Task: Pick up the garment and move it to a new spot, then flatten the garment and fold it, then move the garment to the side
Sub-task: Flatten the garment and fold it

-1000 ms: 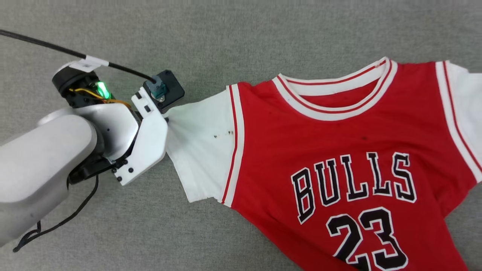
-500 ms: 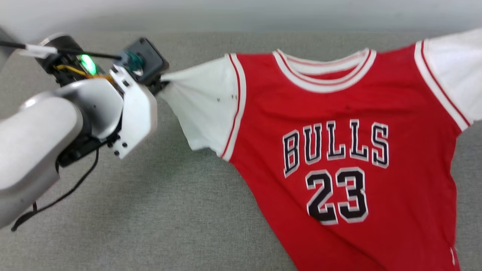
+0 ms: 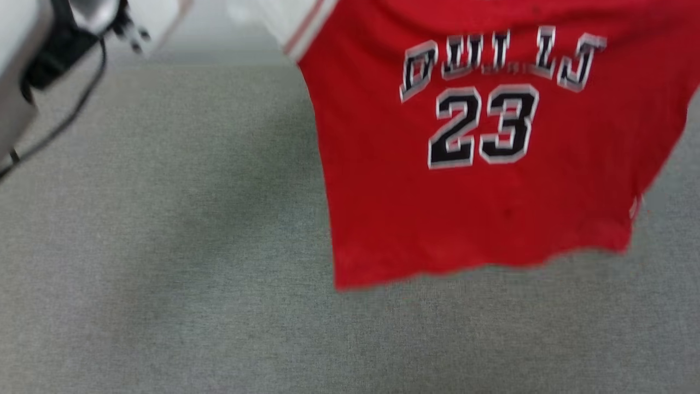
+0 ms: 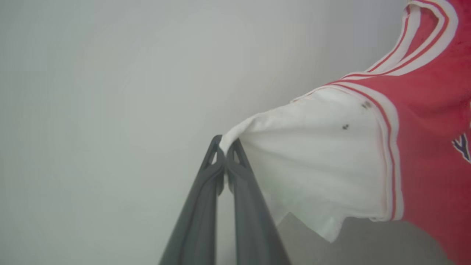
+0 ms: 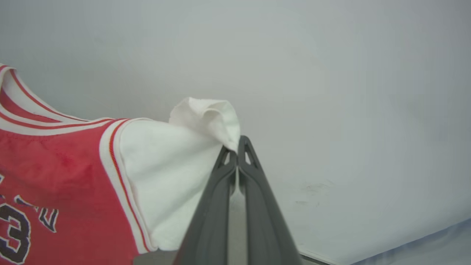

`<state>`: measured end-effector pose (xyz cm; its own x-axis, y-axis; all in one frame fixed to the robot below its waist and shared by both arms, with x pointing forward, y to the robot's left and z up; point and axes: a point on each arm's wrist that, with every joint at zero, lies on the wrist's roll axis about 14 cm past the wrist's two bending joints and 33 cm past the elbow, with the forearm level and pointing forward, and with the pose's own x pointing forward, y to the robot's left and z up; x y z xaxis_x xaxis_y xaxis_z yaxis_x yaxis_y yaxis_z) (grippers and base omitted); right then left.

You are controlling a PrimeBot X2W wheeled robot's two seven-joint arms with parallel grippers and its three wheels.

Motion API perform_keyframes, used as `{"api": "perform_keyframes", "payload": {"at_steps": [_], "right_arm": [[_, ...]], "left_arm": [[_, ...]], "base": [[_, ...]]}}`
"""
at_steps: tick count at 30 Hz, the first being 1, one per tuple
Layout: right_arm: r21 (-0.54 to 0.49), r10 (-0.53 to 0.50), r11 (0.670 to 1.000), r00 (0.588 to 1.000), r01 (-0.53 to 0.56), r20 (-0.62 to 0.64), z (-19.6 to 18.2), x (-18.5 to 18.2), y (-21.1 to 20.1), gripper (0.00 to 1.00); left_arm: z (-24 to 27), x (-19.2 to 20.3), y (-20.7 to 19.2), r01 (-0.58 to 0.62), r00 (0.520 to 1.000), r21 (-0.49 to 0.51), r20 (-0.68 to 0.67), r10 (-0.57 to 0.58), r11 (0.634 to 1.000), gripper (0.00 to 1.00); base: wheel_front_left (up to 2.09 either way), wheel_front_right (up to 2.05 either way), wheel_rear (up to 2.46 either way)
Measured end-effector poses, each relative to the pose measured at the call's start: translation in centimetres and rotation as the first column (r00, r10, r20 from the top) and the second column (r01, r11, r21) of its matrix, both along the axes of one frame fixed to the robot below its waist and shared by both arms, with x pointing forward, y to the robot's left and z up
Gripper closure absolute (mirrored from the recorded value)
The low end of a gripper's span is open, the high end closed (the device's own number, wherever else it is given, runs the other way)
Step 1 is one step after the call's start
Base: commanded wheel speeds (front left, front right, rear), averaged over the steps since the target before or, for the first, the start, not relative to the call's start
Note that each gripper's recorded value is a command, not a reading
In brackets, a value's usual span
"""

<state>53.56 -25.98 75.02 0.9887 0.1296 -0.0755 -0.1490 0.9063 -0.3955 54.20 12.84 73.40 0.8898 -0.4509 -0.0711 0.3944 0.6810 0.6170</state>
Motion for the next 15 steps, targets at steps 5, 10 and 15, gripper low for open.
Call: {"api": "perform_keyframes", "payload": {"at_steps": [5,10,15], "right_arm": [[0.002,-0.006,1.0,0.995,0.005,0.099,2.7,3.0,0.9,1.0],[0.001,-0.016,1.0,0.984,0.016,0.178,4.7,6.3,1.6,1.0],[0.008,-0.02,1.0,0.968,0.018,0.25,5.8,9.7,2.3,1.0]], "left_arm": [[4.9,3.1,-0.1,-0.009,0.987,-0.035,0.16,0.014,0.999,1.0],[8.1,5.9,-0.2,-0.008,0.958,-0.059,0.287,0.025,0.998,1.0],[9.5,8.9,0.4,-0.02,0.93,-0.098,0.363,0.055,0.995,1.0]], "base": [[0.0,0.0,0.0],[0.0,0.0,0.0],[0.0,0.0,0.0]]}}
